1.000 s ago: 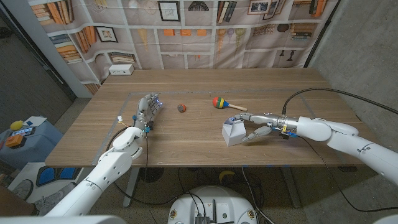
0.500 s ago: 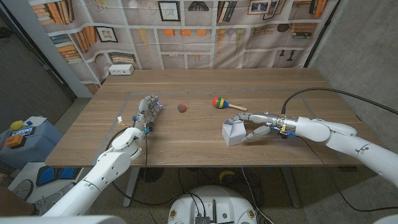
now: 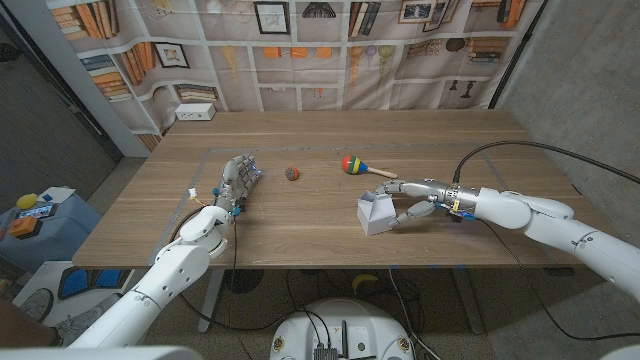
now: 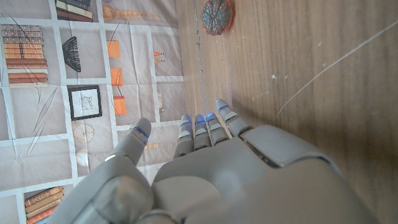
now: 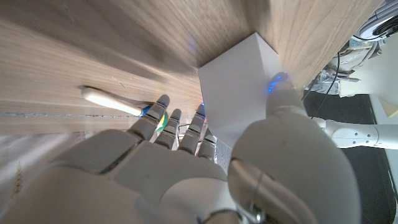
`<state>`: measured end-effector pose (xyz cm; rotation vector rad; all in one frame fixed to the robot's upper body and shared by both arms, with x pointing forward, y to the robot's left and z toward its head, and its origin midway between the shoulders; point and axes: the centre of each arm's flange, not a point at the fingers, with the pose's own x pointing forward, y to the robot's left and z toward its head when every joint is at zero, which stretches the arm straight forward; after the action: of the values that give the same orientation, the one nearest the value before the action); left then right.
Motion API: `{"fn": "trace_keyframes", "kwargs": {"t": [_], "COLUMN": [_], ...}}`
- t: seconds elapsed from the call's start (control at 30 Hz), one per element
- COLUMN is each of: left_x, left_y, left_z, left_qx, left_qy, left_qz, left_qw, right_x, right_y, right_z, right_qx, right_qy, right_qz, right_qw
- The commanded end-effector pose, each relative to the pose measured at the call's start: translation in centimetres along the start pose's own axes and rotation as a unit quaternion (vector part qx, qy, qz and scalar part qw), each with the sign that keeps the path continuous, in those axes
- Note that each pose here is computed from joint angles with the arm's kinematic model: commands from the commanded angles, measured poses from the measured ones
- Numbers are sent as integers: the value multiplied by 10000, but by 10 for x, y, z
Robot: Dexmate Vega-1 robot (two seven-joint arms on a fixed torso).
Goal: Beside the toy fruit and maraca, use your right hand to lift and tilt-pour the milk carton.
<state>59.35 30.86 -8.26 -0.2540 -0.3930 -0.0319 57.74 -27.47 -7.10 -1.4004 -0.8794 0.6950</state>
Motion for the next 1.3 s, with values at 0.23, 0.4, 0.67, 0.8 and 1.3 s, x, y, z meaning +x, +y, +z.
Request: {"fn": "trace_keyframes", "kwargs": {"t": [0.23,0.4,0.67,0.8,1.3], "left_x": [1,2,7,9,24], "left_y": [-1,-1,-2,-2,-8], "left_z": [-2,0,1,3,12], "left_qx": [-28,-26,-1,-13,65], "left_qy": [19,-9,-27,-61,-233], "left_qz": [-31,-56,-139,-203,-475], "left_qw": [10000,10000,9999,9998,9986], "right_x": [0,0,0,0,0], "right_y": [-10,-14,-21,-25,-49], "right_z": [4,5,8,10,17], "right_qx": [8,5,-30,-24,-56], "right_qy": [-80,-59,-9,18,215], "right_qz": [-124,-137,-192,-227,-367], "right_qw": [9999,9999,9998,9997,9991]}}
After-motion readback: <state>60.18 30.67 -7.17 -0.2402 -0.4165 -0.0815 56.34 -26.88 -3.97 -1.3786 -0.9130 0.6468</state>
